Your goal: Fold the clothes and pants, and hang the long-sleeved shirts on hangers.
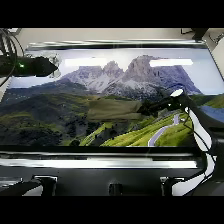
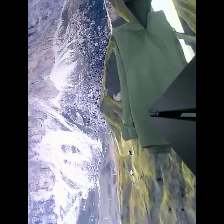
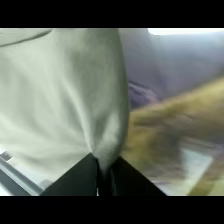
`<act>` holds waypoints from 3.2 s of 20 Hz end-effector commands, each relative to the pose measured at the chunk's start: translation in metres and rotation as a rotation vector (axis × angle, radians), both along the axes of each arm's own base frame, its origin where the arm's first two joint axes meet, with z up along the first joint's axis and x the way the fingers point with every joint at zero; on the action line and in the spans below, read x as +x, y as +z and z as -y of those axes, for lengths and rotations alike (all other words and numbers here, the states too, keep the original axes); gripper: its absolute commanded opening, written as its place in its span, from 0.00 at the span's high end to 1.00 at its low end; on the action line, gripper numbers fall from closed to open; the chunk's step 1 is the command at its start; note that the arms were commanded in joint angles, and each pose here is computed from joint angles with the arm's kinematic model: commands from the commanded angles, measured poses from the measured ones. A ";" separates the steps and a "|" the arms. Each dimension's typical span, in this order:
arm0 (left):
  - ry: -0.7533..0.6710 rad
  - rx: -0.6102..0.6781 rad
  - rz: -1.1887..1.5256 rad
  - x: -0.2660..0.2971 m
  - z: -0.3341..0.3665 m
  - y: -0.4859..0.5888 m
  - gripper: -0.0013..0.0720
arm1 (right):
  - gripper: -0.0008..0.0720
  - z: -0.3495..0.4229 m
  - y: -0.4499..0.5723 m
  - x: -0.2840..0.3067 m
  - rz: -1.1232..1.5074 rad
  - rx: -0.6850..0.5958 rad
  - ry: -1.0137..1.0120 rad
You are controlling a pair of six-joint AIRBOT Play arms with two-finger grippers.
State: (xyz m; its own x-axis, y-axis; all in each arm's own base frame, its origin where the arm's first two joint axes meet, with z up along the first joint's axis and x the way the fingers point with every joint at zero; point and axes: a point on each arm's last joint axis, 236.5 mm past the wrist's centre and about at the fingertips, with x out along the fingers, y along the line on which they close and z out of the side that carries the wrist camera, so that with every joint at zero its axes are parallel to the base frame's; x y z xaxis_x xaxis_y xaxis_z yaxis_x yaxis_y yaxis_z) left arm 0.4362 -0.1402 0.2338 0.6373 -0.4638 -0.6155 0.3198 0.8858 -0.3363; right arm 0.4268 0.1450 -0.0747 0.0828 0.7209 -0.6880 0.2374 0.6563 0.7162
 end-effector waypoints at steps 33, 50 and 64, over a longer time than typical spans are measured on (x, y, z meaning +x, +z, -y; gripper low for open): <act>-0.029 0.028 0.017 0.001 0.001 -0.002 0.96 | 0.94 0.401 0.167 -0.316 -0.520 -0.579 -0.998; 0.220 0.127 0.436 0.062 -0.052 0.093 0.96 | 0.04 0.415 0.368 -0.067 0.757 -0.807 -0.843; 0.255 0.394 -0.519 -0.054 -0.081 -0.209 0.00 | 0.05 0.069 0.127 -0.035 0.098 -0.539 0.081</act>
